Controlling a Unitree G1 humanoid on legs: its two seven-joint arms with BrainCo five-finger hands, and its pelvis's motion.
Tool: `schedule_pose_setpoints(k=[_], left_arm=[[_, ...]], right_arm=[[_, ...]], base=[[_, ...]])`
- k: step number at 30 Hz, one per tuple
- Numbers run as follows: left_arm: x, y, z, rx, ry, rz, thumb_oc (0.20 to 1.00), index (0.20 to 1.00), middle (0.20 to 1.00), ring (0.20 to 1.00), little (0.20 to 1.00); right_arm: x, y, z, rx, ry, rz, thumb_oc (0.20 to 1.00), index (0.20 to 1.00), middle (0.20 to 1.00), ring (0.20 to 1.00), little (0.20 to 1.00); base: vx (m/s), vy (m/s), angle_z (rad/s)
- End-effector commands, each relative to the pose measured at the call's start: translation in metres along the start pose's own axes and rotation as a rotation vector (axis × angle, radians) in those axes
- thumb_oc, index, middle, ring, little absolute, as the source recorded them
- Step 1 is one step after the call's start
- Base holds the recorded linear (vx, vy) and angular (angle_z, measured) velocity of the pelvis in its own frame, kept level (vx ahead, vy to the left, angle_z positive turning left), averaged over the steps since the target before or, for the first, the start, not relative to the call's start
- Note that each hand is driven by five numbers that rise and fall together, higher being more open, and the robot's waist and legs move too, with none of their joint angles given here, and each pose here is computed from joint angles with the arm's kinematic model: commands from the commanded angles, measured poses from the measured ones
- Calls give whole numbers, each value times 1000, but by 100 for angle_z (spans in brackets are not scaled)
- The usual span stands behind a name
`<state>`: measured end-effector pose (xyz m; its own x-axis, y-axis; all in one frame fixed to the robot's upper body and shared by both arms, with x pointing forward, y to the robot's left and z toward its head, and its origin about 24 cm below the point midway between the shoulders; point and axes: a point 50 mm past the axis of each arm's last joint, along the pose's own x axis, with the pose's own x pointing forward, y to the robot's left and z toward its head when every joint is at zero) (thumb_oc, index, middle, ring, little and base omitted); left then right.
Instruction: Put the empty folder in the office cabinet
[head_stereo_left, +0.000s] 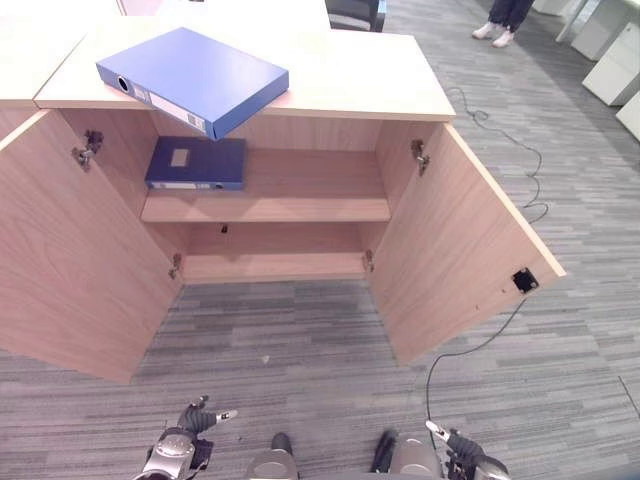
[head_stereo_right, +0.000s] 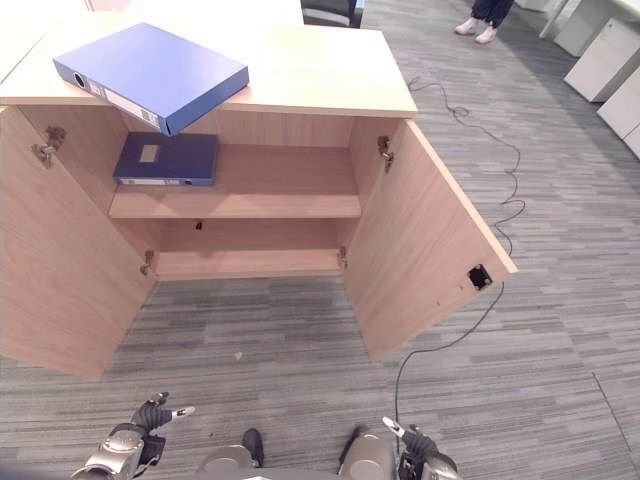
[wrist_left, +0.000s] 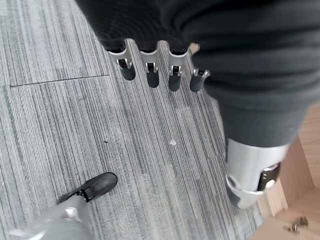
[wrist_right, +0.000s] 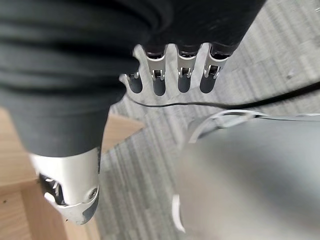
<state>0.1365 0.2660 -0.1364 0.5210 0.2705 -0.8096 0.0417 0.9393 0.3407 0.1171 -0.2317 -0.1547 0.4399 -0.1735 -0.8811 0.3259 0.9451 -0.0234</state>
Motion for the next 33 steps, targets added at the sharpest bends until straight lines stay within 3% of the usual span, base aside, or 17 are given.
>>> schedule_pose_setpoints(k=[1, 10, 18, 28, 33], left_arm=[[2, 2, 16, 17, -73, 9, 1000, 1000, 1000, 1000, 1000], [2, -16, 21, -46, -95, -26, 1000, 1000, 1000, 1000, 1000], [1, -17, 15, -42, -67, -24, 1000, 1000, 1000, 1000, 1000], [0, -12, 1, -27, -15, -8, 1000, 1000, 1000, 1000, 1000], [3, -12, 18, 54, -65, -31, 1000, 1000, 1000, 1000, 1000]], right_arm=[[0, -14, 19, -16, -66, -31, 1000, 1000, 1000, 1000, 1000], [-4, -45, 22, -73, -53, -120, 1000, 1000, 1000, 1000, 1000], [-5, -51, 24, -101, -55, -140, 1000, 1000, 1000, 1000, 1000], [-3, -39, 21, -126, -43, -96, 1000, 1000, 1000, 1000, 1000], [-2, -31, 14, -87, -24, -80, 1000, 1000, 1000, 1000, 1000]], base=[[282, -197, 139], [101, -143, 32], [131, 44, 3], [121, 202, -11], [114, 418, -2]])
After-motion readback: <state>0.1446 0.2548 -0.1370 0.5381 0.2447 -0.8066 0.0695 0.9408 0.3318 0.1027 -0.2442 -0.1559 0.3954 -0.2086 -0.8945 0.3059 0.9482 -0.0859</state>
